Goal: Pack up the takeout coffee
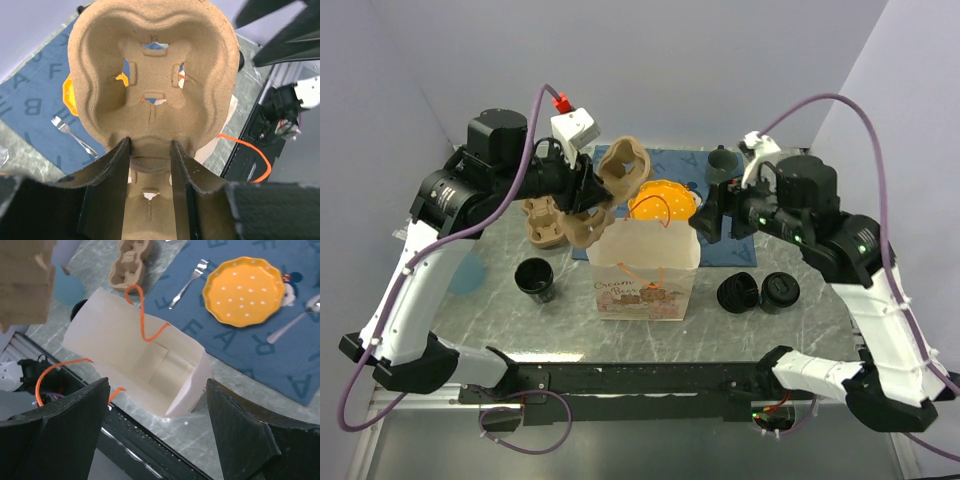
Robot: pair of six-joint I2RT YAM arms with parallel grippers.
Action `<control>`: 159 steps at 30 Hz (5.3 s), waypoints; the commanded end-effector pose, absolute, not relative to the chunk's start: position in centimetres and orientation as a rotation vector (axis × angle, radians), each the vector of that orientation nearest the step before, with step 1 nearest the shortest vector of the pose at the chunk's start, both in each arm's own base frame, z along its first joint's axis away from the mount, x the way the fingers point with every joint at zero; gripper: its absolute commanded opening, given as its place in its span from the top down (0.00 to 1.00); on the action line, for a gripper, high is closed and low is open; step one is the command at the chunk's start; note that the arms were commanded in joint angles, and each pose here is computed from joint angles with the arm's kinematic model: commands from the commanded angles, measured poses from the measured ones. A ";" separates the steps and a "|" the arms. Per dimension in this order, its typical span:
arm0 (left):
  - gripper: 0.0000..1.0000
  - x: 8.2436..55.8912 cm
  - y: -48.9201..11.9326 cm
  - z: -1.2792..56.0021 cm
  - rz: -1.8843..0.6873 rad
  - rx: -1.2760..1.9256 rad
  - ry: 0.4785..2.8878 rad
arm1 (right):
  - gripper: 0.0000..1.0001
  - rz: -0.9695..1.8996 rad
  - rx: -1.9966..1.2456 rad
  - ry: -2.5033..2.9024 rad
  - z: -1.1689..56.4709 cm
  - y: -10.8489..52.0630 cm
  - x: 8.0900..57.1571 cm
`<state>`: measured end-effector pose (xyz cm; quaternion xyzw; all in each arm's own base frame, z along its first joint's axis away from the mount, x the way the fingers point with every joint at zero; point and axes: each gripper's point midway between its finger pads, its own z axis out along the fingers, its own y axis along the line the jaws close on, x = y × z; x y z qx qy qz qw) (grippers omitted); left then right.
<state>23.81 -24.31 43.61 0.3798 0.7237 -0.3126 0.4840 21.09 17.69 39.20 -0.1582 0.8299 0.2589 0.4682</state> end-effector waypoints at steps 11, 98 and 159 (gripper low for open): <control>0.74 20.8 -25.9 44.3 -0.868 1.165 1.512 | 0.33 0.821 -0.655 1.889 38.0 21.4 23.8; 0.76 22.7 -31.8 31.0 -0.627 1.557 1.582 | 0.39 0.608 -0.266 2.138 34.1 15.6 22.6; 0.77 22.3 -33.5 25.1 -0.670 1.533 1.671 | 0.40 0.650 -0.272 2.132 33.0 15.5 21.0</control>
